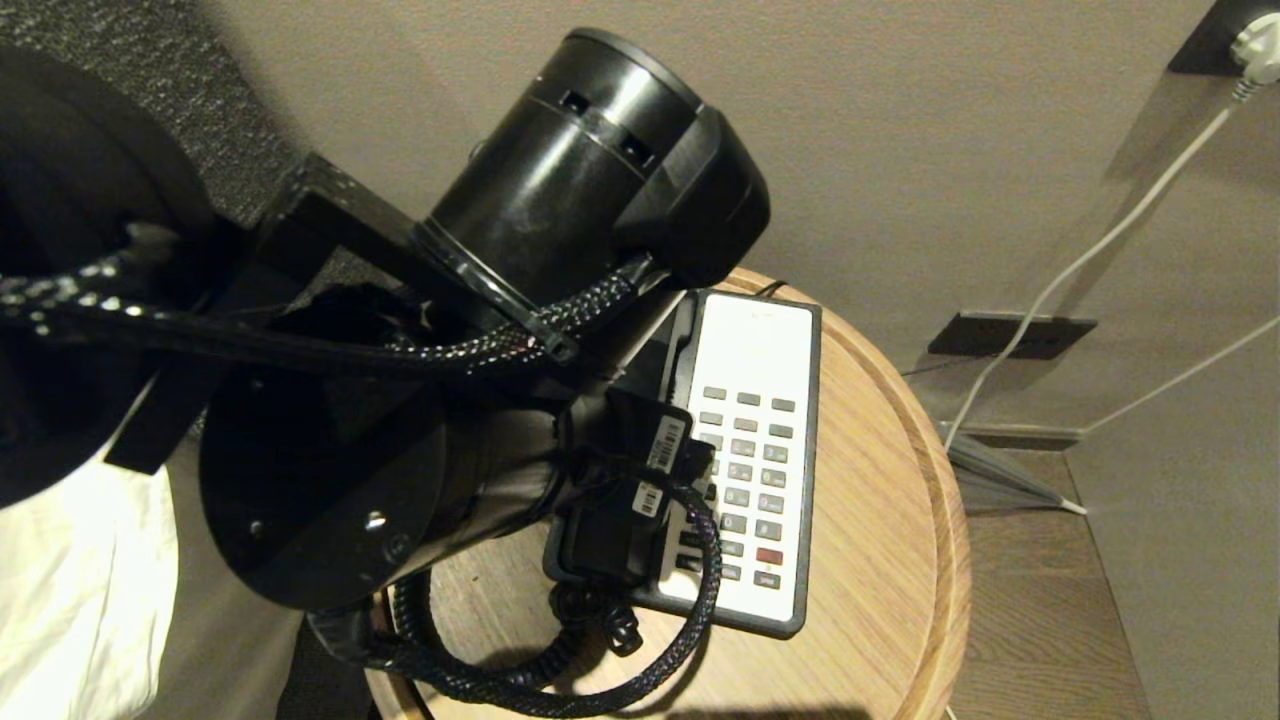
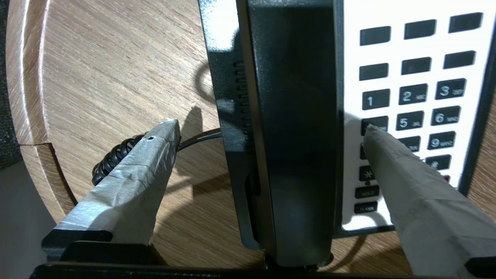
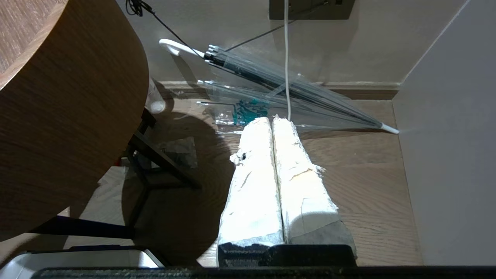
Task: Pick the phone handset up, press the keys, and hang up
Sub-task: Pick up the desk phone handset
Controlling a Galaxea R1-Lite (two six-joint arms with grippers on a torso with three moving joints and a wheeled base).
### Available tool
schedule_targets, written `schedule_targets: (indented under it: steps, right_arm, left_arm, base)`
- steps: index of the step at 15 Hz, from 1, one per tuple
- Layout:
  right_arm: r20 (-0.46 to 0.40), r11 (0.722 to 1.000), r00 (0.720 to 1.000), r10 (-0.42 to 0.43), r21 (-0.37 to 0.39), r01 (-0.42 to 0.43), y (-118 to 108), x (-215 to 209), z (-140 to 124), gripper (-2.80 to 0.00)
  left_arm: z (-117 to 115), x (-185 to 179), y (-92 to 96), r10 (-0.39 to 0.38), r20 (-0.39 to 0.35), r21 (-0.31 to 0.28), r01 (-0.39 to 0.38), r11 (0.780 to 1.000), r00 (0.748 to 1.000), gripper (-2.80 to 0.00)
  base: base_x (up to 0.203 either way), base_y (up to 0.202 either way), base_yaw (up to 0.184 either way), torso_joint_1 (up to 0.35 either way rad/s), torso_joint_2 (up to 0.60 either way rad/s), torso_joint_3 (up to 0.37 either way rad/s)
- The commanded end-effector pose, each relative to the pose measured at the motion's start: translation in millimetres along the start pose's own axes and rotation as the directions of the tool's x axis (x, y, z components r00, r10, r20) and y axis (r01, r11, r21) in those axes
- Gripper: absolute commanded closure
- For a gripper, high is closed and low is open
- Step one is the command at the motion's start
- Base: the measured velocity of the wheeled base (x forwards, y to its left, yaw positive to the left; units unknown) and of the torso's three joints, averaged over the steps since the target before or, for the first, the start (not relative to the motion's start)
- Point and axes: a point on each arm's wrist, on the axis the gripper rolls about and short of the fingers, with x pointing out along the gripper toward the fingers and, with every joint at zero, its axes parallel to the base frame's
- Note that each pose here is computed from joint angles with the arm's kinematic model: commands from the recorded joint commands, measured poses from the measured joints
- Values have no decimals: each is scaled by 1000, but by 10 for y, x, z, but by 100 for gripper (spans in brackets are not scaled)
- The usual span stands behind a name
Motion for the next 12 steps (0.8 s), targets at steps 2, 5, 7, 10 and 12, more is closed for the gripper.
schedule_targets:
  steps: [2, 5, 7, 10, 12]
  right_arm:
    - [-20, 1000, 1000, -1, 0, 1, -1, 13, -59, 0]
    - [-19, 1000, 1000, -2, 0, 2, -1, 12, -56, 0]
    - [-19, 1000, 1000, 0, 0, 0, -1, 12, -56, 0]
    - [-19, 1000, 1000, 0, 0, 0, -1, 12, -56, 0]
    - [-19, 1000, 1000, -2, 0, 2, -1, 12, -56, 0]
  left_arm:
    - [-3, 23, -5, 7, -2, -2, -7, 1000, 1000, 0]
    - [-5, 24, -6, 7, -3, -3, -7, 1000, 1000, 0]
    - [-5, 24, -6, 7, -3, -3, -7, 1000, 1000, 0]
    - [-7, 19, -1, 9, -5, -3, -9, 1000, 1000, 0]
    - [-9, 16, 2, 9, -5, -4, -9, 1000, 1000, 0]
  base:
    - [0, 0, 0, 0, 0, 0]
    - [0, 0, 0, 0, 0, 0]
    - [0, 0, 0, 0, 0, 0]
    - [0, 0, 0, 0, 0, 0]
    - [0, 0, 0, 0, 0, 0]
